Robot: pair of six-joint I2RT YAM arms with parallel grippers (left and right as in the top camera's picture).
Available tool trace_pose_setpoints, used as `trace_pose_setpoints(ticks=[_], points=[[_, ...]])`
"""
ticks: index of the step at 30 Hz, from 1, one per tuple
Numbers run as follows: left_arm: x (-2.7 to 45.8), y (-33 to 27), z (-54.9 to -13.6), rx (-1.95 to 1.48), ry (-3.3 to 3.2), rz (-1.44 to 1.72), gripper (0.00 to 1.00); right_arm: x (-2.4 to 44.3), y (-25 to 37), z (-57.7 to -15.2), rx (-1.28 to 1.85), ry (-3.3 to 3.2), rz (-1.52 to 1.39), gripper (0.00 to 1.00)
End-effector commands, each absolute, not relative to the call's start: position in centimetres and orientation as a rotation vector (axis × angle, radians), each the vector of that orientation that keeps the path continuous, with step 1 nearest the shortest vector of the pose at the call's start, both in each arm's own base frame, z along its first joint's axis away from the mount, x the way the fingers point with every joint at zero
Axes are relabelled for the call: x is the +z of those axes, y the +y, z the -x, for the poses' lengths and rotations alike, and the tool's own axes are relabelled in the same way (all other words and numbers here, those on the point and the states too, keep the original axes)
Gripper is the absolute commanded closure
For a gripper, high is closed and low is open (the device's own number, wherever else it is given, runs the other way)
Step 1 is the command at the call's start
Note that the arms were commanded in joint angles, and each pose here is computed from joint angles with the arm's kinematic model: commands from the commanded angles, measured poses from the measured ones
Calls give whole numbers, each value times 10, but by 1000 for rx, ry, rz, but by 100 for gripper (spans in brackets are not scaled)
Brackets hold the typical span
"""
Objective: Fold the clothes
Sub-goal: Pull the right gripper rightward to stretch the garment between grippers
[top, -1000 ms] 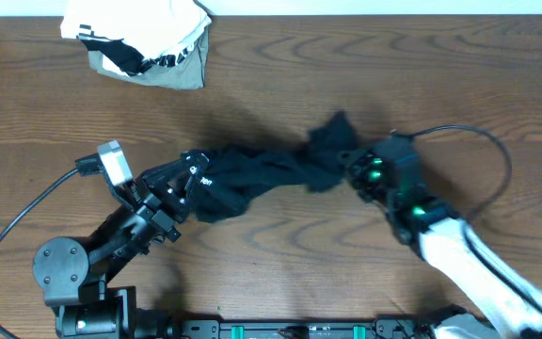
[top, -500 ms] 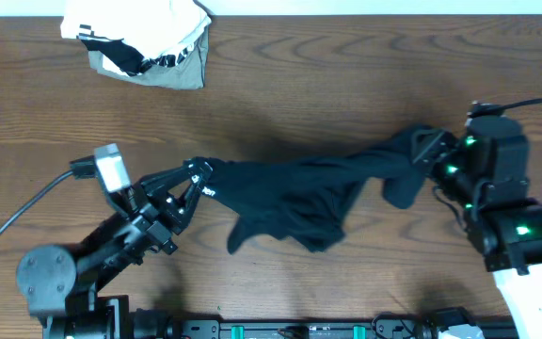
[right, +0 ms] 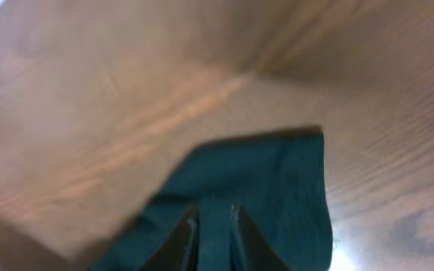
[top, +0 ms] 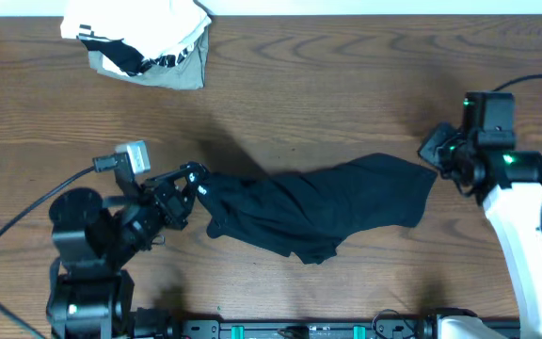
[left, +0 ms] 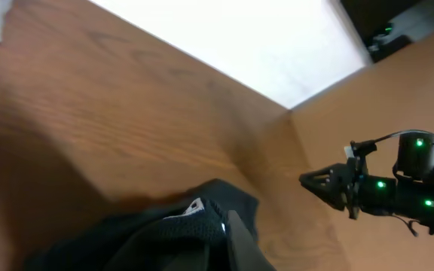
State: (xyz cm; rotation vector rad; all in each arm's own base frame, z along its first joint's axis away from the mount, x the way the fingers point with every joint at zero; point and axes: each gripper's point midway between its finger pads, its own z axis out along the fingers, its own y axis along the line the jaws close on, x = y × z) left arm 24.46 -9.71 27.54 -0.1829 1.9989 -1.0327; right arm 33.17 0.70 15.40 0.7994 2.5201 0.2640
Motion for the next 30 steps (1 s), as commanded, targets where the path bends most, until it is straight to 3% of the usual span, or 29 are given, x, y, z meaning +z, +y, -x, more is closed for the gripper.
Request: trace_pose_setpoints(ticks=[1,2,5,8,10,13,15,25,30], points=[[270,-91,-256,-947,2016,145,94,153,24,-329,369,2589,-667,85],[266,-90,-259,-941,2029,140,93,154,32,-325,423,2613,-632,83],[254,-89,-266,-943,2071,164,78,156,60,-307,621,2691,-521,77],[244,-89,-272,-950,2111,188,76,147,62,-282,611,2802,-526,69],[237,-89,-274,-956,2137,202,56,138,53,-267,522,2869,-562,54],[225,-89,-273,-964,2188,234,52,130,42,-250,414,2940,-604,30],[218,-90,-269,-970,2225,258,52,129,41,-244,397,2962,-613,21],[190,-86,-248,-950,2370,369,52,100,44,-210,398,3080,-725,20],[187,-80,-250,-902,2371,390,52,63,70,-200,655,3074,-746,23]])
